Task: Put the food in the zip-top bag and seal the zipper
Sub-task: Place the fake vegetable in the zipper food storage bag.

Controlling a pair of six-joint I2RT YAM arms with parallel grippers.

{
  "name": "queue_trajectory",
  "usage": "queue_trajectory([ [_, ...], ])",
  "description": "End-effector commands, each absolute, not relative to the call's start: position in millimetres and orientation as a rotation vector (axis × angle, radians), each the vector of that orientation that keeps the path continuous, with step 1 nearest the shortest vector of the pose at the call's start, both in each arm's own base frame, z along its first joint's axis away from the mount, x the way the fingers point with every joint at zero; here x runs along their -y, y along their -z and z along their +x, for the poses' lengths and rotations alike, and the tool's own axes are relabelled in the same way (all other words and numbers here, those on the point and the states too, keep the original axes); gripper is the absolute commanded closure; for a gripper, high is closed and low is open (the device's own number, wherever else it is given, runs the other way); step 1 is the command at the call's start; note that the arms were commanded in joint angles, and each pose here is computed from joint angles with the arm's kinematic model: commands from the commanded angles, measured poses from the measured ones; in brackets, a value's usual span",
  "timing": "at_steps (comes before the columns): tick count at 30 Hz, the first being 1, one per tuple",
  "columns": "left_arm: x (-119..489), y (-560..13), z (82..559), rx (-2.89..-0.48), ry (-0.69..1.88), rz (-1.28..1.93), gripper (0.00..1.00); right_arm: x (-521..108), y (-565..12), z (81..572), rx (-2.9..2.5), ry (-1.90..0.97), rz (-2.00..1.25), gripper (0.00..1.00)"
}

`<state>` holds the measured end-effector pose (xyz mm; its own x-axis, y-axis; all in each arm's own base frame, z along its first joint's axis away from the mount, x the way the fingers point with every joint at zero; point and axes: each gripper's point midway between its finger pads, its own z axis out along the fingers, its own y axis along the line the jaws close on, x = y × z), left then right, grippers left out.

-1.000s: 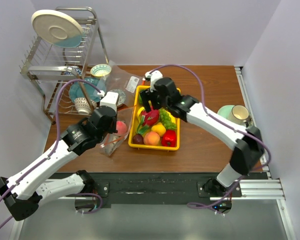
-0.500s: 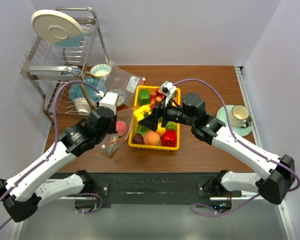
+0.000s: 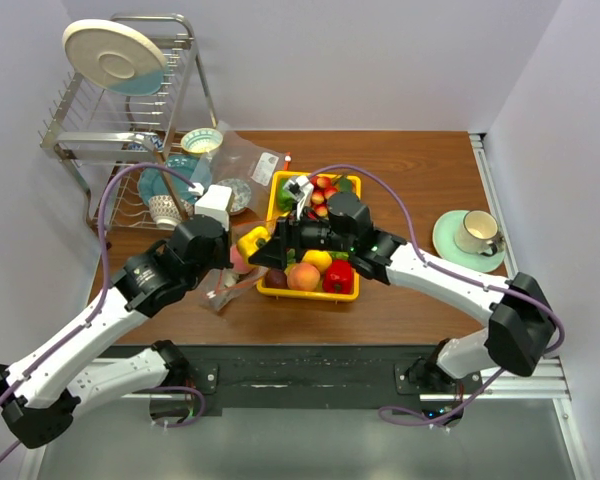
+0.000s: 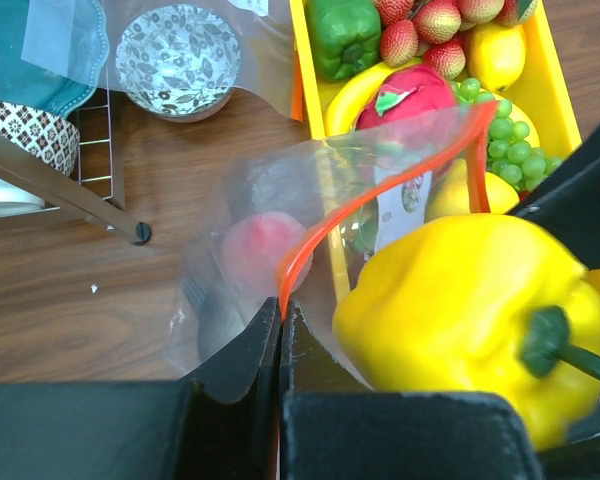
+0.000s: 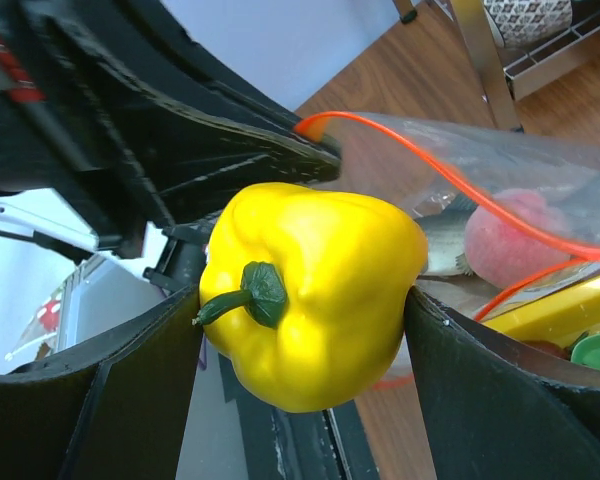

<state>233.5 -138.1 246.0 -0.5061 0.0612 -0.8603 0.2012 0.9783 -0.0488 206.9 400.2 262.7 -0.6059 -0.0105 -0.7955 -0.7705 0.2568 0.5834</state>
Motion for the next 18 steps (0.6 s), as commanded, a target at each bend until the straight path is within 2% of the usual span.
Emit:
queue_trajectory([
  [1,142,-262,237,-2.048,0.229,0.148,1.0,-409,-286,215,-1.766,-1.432,-0.69,0.15],
  [2,142,-262,237,-2.045,0.231,0.147,1.0,-408,-284,219,-1.788,-1.409,-0.671,0.02],
  [3,142,-262,237,-2.046,0.233,0.146,1.0,-408,-282,221,-1.803,-1.397,-0.662,0.01],
  [11,140,-263,236,-2.042,0.225,0.141,1.0,-386,-292,222,-1.811,-1.285,-0.63,0.02],
  [18,136,-263,235,-2.037,0.218,0.134,1.0,-325,-278,270,-1.964,-0.804,-0.406,0.07],
])
